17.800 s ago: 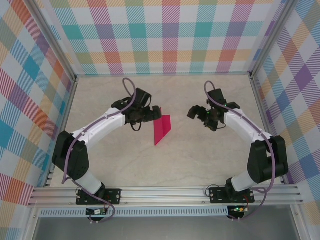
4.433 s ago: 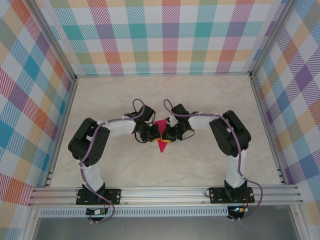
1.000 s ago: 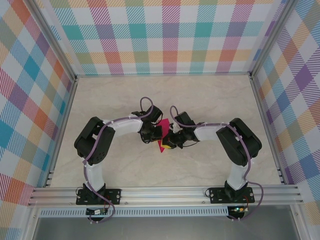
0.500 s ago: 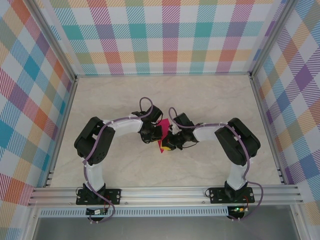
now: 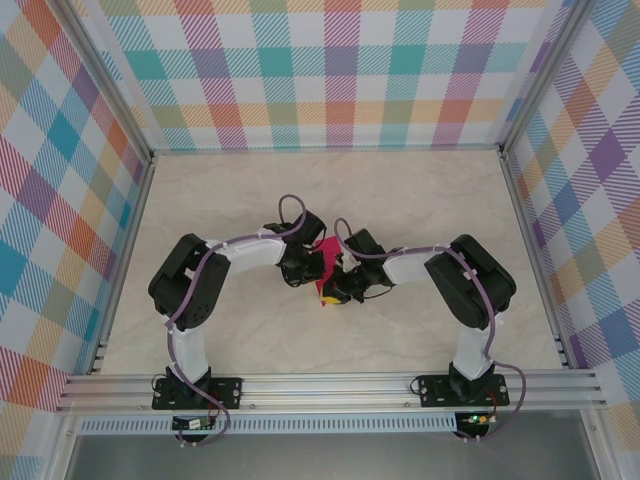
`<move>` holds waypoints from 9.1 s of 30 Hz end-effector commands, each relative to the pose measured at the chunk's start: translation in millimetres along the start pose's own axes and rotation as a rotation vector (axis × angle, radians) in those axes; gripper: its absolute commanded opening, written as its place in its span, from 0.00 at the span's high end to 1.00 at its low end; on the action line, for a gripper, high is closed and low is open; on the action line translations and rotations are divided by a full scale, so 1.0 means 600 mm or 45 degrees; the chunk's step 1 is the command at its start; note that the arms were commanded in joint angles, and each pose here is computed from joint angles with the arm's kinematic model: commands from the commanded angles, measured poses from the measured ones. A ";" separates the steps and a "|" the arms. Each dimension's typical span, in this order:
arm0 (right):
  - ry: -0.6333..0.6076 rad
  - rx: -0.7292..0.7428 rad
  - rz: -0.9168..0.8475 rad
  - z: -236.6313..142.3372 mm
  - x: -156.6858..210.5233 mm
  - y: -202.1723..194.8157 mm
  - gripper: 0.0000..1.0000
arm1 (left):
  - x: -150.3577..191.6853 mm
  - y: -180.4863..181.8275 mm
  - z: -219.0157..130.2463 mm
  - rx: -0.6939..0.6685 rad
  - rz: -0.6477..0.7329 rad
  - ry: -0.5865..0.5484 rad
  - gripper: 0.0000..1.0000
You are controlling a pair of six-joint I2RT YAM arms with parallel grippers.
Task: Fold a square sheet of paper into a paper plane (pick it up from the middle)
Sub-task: Third fold the triangle at the center of the table, then fourth fold the wing at the center of the table.
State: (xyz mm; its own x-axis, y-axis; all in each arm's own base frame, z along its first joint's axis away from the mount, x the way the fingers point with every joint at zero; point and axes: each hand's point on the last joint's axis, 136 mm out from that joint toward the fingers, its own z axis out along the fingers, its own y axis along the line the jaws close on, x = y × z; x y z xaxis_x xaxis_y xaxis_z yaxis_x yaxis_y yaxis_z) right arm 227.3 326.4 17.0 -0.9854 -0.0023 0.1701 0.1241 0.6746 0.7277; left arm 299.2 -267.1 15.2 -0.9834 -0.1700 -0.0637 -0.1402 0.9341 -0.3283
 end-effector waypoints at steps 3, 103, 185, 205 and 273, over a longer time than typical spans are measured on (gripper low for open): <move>0.066 0.039 0.034 0.014 0.022 -0.017 1.00 | 0.053 0.141 0.051 -0.404 -0.060 0.103 1.00; -0.052 0.427 0.182 -0.030 -0.091 -0.129 1.00 | 0.127 -0.034 -0.019 0.472 0.221 0.112 1.00; -0.283 0.094 0.104 -0.142 -0.139 -0.003 0.60 | 0.005 -0.047 -0.065 0.032 0.185 -0.372 1.00; -0.138 0.024 0.027 -0.109 -0.136 -0.010 0.59 | 0.000 0.005 0.001 -0.129 0.116 -0.282 1.00; -0.382 0.193 -0.183 -0.176 -0.169 0.048 1.00 | -0.047 0.011 -0.195 0.030 0.060 -0.573 0.35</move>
State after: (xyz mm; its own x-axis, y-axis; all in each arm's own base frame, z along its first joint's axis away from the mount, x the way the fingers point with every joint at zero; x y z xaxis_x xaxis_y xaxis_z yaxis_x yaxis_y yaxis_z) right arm 335.6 279.0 62.0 -0.9968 0.0483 -0.0643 -0.0055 0.7560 0.6546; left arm 311.9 -235.6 109.9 -0.8592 -0.2479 -0.4475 -0.0870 0.9328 -0.3497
